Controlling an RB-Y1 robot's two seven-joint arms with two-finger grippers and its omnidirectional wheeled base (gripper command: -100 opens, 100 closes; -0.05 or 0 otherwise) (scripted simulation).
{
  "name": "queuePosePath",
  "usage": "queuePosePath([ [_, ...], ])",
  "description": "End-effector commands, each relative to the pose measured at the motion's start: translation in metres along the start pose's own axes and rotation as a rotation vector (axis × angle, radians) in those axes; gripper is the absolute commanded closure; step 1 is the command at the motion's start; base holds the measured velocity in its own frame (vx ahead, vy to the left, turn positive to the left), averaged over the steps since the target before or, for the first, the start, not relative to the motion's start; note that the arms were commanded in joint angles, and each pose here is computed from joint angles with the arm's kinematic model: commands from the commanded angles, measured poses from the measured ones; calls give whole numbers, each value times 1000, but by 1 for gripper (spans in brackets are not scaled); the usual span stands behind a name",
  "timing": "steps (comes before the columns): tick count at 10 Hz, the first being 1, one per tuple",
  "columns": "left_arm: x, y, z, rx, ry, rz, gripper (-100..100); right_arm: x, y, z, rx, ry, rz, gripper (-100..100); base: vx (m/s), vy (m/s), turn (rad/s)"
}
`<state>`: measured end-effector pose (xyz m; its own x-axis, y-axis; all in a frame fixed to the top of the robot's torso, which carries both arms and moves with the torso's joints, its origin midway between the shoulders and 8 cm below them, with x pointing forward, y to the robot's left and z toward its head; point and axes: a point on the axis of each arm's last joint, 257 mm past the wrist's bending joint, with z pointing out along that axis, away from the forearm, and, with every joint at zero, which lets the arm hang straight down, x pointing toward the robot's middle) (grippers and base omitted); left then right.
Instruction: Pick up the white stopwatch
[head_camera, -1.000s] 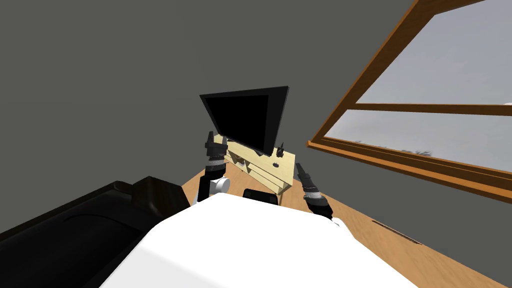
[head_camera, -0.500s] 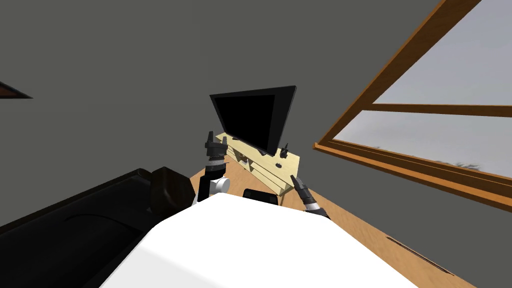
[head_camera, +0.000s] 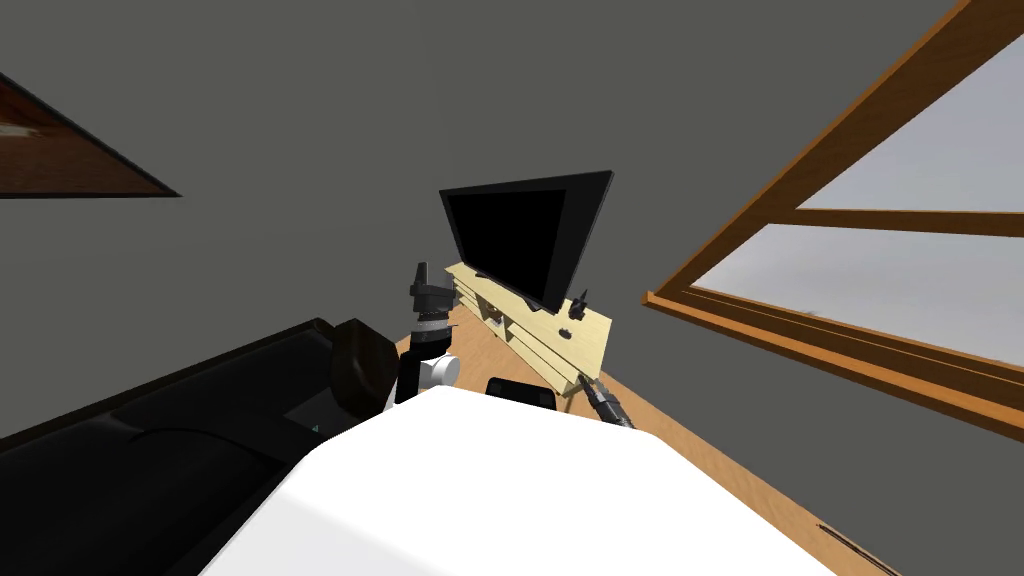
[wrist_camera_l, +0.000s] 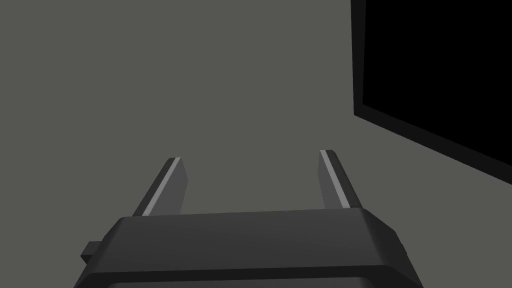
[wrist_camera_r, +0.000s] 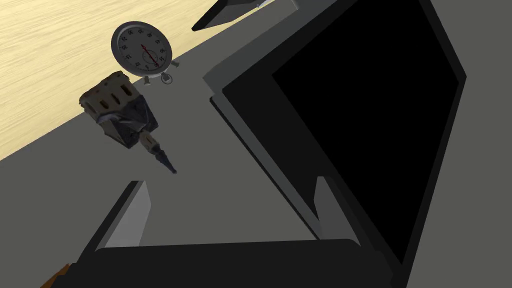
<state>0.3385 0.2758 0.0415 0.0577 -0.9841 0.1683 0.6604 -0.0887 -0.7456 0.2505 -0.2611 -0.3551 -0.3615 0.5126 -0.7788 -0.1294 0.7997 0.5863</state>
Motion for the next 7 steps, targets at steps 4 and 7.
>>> queuePosePath([
  [4,0,0,0,0,0,0,0,60,-45,-46,85,186,-71,-100,-3,9,165],
  [7,0,0,0,0,0,0,0,84,-66,-71,125,270,-92,-100,6,20,157],
])
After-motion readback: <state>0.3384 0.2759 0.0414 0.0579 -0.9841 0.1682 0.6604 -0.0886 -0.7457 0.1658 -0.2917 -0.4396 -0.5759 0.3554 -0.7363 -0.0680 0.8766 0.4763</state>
